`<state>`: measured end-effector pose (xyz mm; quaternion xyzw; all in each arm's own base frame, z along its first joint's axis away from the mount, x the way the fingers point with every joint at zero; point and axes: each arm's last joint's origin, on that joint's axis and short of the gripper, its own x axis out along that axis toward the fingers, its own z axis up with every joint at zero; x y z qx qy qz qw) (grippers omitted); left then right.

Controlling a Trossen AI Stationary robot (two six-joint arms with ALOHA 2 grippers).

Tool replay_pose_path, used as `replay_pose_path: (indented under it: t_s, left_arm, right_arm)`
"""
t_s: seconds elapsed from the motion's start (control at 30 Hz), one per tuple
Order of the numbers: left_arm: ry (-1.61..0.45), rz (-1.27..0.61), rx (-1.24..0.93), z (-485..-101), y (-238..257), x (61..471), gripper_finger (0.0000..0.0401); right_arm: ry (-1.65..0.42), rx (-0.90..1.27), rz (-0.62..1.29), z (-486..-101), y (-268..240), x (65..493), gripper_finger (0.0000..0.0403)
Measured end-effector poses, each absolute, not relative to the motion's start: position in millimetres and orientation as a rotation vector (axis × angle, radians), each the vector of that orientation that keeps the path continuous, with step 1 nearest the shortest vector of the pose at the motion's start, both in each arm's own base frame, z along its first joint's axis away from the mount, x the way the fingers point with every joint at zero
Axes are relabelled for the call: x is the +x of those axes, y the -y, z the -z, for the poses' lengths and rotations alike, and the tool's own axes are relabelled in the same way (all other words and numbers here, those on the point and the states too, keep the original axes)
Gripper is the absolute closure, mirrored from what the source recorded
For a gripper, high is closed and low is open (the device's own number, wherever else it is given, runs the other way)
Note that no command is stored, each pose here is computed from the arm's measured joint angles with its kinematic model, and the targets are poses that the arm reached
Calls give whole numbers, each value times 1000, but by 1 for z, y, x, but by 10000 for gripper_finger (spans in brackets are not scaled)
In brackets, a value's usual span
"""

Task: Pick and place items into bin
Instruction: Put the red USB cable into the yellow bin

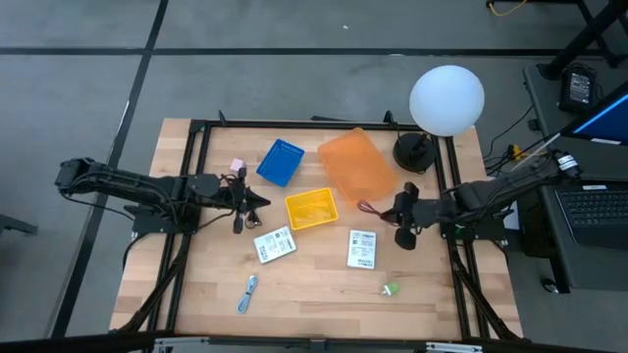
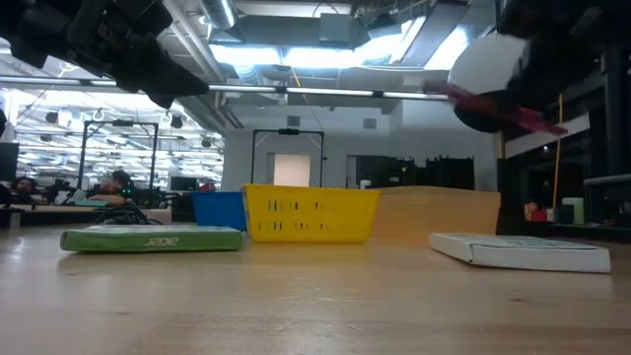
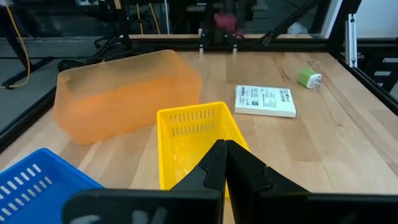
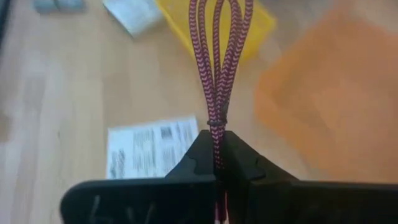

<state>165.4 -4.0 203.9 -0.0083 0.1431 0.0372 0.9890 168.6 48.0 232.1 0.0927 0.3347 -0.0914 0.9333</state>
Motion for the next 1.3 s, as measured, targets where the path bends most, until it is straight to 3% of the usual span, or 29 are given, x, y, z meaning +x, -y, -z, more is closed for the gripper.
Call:
replay_pose_path:
  t_s: [0.53,1.3]
  left_arm:
    - [-272,-74,-18,-205,4,166,397]
    - [-232,-74,-20,-209,4,168,397]
  right_arm:
    - [-117,25,45,-175,-45,163,403]
    - [-80,82,114,-180,-42,166,403]
